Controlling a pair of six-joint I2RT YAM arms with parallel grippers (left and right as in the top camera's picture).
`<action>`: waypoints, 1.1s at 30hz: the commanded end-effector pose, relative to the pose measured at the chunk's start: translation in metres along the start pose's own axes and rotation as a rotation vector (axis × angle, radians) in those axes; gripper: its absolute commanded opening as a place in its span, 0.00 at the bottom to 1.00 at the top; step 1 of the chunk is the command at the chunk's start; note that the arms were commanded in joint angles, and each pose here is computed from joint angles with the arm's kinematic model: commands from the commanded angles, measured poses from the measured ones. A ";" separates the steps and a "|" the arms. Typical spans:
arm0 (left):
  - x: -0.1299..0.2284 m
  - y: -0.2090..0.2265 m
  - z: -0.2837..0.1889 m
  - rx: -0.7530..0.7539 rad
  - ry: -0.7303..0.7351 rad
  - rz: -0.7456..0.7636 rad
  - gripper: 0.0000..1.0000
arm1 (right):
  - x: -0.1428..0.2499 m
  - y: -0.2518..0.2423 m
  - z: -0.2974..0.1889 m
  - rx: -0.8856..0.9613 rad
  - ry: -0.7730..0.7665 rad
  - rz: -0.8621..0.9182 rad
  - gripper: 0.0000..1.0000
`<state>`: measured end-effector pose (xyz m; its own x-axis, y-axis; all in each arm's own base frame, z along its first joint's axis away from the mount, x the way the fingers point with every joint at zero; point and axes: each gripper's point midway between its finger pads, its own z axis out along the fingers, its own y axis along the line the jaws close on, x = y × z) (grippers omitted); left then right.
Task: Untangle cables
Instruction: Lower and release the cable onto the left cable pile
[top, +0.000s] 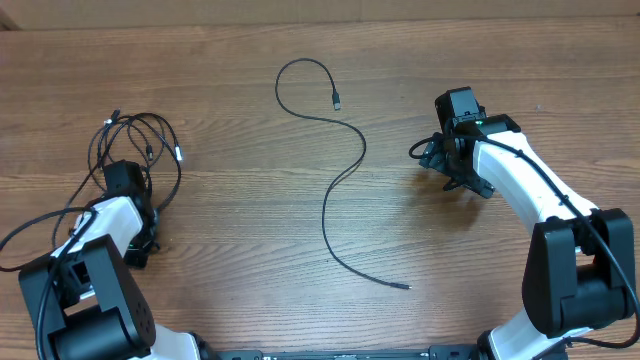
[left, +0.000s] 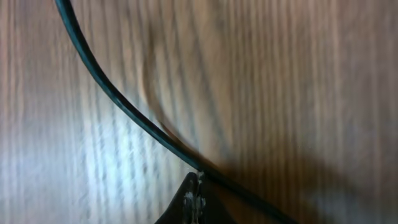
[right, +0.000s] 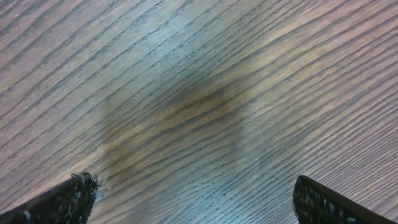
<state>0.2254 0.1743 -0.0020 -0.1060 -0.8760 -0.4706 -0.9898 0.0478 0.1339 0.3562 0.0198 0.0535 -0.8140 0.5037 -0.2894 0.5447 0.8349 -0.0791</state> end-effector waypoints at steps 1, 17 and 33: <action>0.015 -0.001 0.015 0.027 0.042 -0.035 0.04 | -0.009 0.001 -0.008 -0.007 -0.034 0.004 1.00; 0.021 -0.048 0.058 0.142 -0.004 0.052 0.04 | -0.009 0.001 -0.008 -0.007 -0.034 0.004 1.00; 0.070 -0.099 0.063 0.433 0.159 0.434 0.10 | -0.009 0.001 -0.008 -0.007 -0.034 0.004 1.00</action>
<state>0.3595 0.2154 -0.0092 -0.2516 -0.7122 -0.6553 -0.8929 0.4320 -0.1268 0.3563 0.0198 0.0535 -0.8137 0.5040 -0.2897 0.5451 0.8347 -0.0788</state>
